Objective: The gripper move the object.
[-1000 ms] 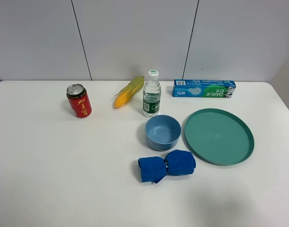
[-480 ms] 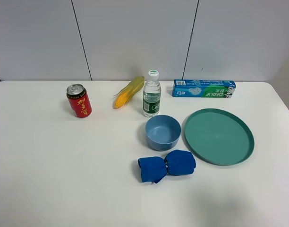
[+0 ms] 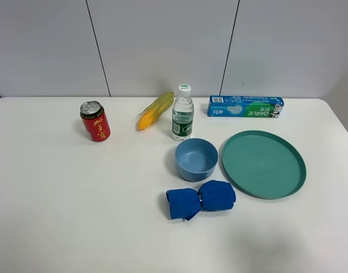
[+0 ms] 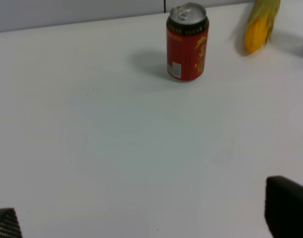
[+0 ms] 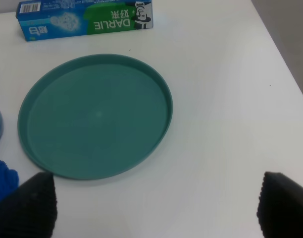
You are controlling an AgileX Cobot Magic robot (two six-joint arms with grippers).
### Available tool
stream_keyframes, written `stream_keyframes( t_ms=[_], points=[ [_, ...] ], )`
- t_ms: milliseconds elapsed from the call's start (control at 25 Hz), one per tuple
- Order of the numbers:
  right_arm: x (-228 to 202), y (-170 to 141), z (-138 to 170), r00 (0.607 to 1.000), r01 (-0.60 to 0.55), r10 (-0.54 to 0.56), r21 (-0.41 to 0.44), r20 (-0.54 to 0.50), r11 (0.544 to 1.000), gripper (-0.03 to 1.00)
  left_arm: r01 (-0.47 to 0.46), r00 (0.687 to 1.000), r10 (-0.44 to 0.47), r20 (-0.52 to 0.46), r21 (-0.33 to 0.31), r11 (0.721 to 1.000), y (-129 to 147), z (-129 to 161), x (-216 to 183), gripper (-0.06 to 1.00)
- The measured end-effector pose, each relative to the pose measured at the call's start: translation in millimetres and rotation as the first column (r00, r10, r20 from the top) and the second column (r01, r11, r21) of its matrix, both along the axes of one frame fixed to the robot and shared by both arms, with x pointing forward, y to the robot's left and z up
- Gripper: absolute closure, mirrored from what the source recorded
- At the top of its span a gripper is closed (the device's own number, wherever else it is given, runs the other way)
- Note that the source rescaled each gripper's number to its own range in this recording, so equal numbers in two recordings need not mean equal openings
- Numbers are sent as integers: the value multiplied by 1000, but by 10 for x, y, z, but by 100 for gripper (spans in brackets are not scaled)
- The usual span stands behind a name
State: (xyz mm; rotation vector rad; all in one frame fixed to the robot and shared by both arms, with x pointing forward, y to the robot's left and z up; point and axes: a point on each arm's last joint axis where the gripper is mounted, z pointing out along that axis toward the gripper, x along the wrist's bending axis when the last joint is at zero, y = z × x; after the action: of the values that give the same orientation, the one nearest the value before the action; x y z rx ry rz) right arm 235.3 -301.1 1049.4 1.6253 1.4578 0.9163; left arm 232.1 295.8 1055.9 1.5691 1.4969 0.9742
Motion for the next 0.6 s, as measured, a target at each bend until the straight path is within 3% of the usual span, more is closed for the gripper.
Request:
stream_keyframes(
  t_ms=[600],
  points=[
    [0,0,0,1000,0,0,0,0,1000,-3,0,1000,0,0,0,1000,0,0,0,-6]
  ],
)
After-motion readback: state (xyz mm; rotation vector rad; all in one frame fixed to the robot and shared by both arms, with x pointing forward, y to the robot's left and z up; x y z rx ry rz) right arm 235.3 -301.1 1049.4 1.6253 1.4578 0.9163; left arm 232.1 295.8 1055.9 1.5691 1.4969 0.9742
